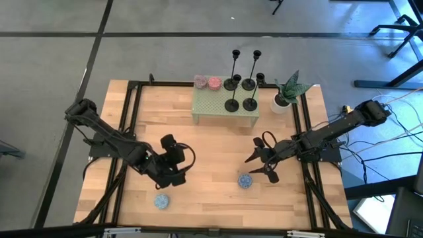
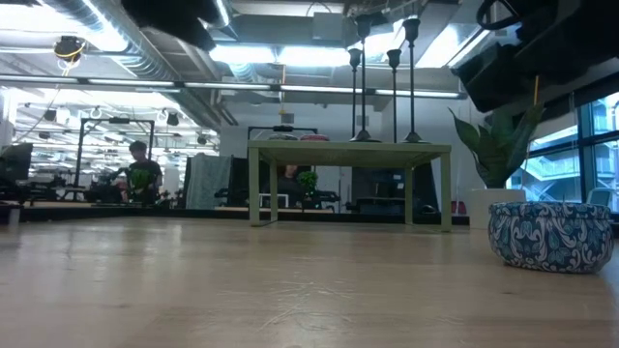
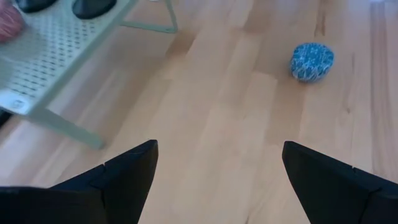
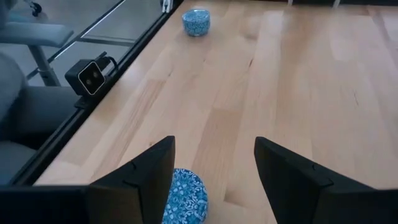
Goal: Pick & Place candle stick holders
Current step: Align the blue scented candle with the orange scented candle on the shelf
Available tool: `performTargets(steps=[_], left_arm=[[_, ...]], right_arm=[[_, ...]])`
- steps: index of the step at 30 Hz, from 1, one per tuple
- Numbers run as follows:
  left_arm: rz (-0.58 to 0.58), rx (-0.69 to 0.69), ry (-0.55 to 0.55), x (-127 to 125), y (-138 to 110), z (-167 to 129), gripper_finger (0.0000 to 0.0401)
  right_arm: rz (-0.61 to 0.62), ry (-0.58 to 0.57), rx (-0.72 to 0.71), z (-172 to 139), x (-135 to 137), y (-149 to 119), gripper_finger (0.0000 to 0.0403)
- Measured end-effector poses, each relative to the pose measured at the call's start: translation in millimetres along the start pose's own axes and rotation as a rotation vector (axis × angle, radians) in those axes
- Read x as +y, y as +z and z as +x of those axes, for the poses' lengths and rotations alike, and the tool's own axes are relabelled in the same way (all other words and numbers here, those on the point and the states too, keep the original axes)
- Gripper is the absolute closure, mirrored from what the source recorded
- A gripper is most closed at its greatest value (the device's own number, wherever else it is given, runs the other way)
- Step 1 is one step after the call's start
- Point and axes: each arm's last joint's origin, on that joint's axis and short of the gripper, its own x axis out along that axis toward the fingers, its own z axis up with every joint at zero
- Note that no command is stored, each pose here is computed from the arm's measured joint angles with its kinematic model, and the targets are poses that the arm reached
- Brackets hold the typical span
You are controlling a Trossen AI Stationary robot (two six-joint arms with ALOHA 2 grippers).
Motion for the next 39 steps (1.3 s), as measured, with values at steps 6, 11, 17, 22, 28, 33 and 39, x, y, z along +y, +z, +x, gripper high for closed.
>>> performTargets(steps=[6,11,17,22,28,33,39], left_arm=[[-0.025,-0.006,-0.026,-2,-12,11,0.0060],[-0.035,-0.019,-0.028,-3,-11,11,0.0060],[-0.048,-0.030,-0.026,-3,-10,11,0.0060],[-0.039,-0.040,-0.012,-2,-10,11,0.0060],[-0.030,-0.037,-0.016,-3,-10,11,0.0060],[-0.010,-0.034,-0.016,-3,-10,11,0.0060],[0.005,-0.034,-0.016,-3,-10,11,0.0060]], right_arm=[[-0.035,0.001,-0.011,4,0,0,0.0178],[-0.055,0.003,-0.033,8,0,2,0.0178],[-0.055,0.007,-0.028,10,0,1,0.0178],[-0.195,-0.167,-0.089,10,-5,7,0.0178],[-0.204,-0.213,-0.184,8,-5,16,0.0178],[-0.202,-0.231,-0.190,8,-8,17,0.0178],[-0.191,-0.221,-0.182,10,-16,17,0.0160]])
